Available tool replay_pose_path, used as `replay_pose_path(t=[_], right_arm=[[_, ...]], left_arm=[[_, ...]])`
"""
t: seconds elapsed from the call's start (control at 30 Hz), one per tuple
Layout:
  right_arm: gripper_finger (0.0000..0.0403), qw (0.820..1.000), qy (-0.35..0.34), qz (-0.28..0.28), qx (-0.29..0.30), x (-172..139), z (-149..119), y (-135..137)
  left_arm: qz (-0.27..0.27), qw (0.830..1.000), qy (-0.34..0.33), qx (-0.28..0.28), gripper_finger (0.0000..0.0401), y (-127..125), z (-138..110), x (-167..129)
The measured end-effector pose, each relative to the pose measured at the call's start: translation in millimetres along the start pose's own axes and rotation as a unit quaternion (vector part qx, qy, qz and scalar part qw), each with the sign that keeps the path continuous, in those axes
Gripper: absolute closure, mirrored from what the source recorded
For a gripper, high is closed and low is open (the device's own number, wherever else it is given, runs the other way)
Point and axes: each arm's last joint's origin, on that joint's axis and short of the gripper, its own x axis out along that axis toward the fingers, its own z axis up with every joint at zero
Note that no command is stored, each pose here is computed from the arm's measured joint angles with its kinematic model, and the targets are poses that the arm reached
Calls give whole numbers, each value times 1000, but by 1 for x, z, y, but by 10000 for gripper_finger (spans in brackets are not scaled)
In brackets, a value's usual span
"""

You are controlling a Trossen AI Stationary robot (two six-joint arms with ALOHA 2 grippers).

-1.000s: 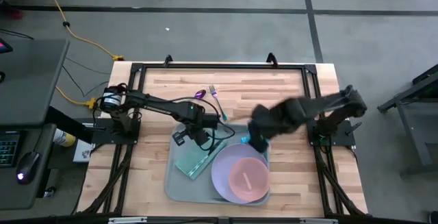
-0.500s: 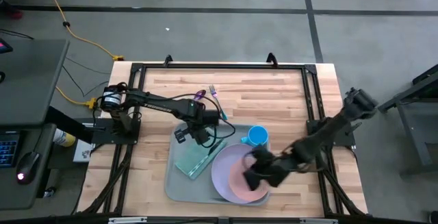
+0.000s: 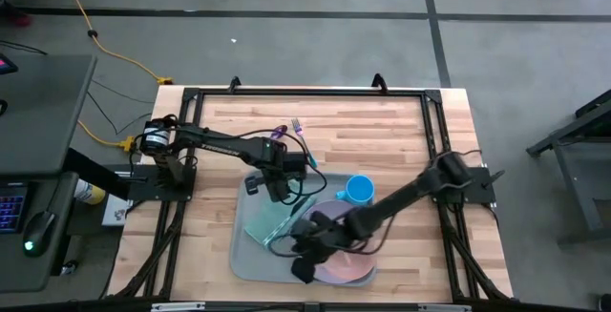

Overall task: Set up tray
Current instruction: Adjust the green knife

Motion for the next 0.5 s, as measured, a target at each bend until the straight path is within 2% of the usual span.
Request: replay_pose_path(t=[0.23, 0.37, 0.5], right_arm=[[403, 997, 10, 54, -59, 18, 24, -5], [403, 996, 31, 46, -66, 28, 25, -24], [403, 997, 23, 43, -59, 35, 31, -40]], left_arm=[[14, 1000, -2, 27, 394, 3, 1, 0], [35, 999, -7, 30, 394, 7, 2, 0], [54, 998, -12, 32, 394, 10, 3, 0]])
